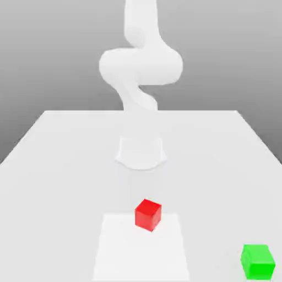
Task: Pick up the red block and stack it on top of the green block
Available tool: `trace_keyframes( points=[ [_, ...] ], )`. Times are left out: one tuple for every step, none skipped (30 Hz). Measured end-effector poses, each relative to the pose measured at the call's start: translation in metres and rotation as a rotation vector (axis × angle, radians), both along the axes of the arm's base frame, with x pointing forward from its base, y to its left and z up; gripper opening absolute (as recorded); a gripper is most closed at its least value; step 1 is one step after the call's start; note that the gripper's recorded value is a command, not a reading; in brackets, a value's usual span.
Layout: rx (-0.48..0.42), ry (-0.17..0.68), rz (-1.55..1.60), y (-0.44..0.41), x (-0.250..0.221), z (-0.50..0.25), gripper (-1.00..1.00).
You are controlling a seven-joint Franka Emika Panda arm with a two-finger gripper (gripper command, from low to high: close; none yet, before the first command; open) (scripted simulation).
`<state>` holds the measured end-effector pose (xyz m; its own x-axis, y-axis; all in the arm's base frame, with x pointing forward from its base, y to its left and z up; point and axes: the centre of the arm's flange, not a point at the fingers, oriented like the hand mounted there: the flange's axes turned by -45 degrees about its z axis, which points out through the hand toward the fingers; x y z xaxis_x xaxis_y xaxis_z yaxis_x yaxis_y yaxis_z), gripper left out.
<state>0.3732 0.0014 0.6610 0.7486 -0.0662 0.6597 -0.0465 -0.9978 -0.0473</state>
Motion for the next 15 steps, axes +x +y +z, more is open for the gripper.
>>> trace_keyframes(
  points=[
    [0.018,0.038,-0.018,0.001,0.011,-0.025,0.00],
    [0.034,0.075,-0.036,0.002,0.020,-0.050,0.00],
    [0.049,0.112,-0.054,0.003,0.028,-0.074,0.00],
    [0.064,0.149,-0.073,0.004,0.034,-0.099,0.00],
    [0.077,0.186,-0.093,0.005,0.039,-0.124,0.00],
    [0.089,0.223,-0.113,0.006,0.042,-0.149,0.00],
    [0.101,0.260,-0.134,0.007,0.044,-0.174,0.00],
    [0.111,0.297,-0.156,0.008,0.044,-0.199,0.00],
    [0.121,0.335,-0.179,0.010,0.043,-0.224,0.00],
    [0.129,0.374,-0.202,0.011,0.040,-0.250,0.00],
    [0.137,0.412,-0.227,0.012,0.036,-0.275,0.00],
    [0.143,0.452,-0.253,0.013,0.030,-0.300,0.00],
    [0.148,0.493,-0.281,0.014,0.022,-0.326,0.00],
    [0.153,0.535,-0.310,0.015,0.012,-0.351,0.00],
    [0.155,0.579,-0.341,0.015,0.000,-0.377,0.00]
  ],
)
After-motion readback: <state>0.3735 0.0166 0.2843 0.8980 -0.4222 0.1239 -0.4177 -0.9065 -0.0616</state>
